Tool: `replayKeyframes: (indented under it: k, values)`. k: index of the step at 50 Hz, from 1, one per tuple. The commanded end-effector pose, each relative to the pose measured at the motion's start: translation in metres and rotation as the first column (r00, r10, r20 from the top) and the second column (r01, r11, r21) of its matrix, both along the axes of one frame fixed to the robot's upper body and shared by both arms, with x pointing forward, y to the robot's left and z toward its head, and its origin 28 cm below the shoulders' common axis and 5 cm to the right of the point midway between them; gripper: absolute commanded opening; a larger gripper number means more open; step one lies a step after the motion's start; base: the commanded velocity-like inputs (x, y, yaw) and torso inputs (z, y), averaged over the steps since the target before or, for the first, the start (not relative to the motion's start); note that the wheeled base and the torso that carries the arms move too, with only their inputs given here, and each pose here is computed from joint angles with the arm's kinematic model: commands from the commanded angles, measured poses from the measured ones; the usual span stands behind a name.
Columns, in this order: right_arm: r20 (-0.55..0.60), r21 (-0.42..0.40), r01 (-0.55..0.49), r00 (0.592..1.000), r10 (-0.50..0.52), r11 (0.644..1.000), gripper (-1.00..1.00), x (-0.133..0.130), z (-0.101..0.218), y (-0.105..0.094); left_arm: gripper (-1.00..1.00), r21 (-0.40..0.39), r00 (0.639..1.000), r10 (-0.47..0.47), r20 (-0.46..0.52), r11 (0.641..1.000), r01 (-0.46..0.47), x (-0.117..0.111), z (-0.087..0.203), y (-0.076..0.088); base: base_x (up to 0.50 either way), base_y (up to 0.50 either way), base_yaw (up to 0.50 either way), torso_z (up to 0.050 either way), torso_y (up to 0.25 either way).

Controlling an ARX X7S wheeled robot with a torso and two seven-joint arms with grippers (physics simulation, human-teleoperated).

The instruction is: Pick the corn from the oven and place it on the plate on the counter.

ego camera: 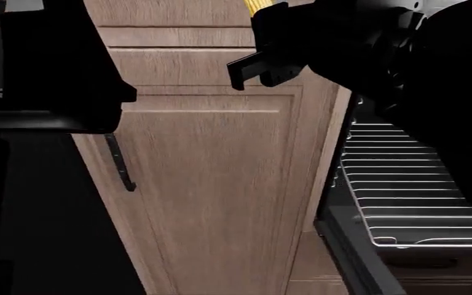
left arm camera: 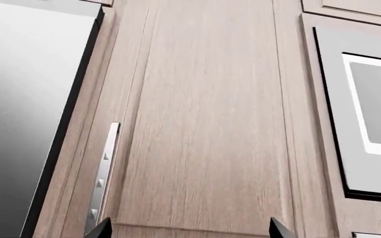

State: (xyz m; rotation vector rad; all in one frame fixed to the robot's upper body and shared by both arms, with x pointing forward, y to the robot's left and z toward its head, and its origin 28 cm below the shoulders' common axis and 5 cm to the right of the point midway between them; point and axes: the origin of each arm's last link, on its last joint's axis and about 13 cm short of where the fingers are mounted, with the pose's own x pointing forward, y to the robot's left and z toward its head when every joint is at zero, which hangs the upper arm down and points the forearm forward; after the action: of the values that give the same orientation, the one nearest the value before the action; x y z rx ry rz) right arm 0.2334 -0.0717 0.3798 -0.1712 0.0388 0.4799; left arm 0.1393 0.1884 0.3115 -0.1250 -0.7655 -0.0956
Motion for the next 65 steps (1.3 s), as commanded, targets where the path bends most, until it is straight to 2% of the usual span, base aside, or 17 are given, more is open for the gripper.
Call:
replayKeyframes:
  k: [1,34,65]
  values:
    - [0.016,0.0,0.008,1.0,-0.008,1.0,-1.0,0.0,0.0013,-0.0006,1.0,0.001,1.0,-0.002,0.0,1.0,0.002,-0.0005,-0.0003,-0.0004,0.0,0.5,0.0,0.0,0.0]
    - [0.017,0.001,0.002,1.0,-0.002,1.0,-1.0,-0.0005,0.0012,0.0,1.0,0.001,1.0,-0.003,0.003,1.0,0.003,-0.0013,0.0005,-0.0003,0.0,0.5,0.0,0.0,0.0]
    - [0.028,-0.004,-0.001,1.0,0.001,1.0,-1.0,-0.0014,0.0019,-0.0005,1.0,0.001,1.0,-0.007,0.006,1.0,0.007,-0.0017,0.0004,-0.0008,0.0,0.0,0.5,0.0,0.0]
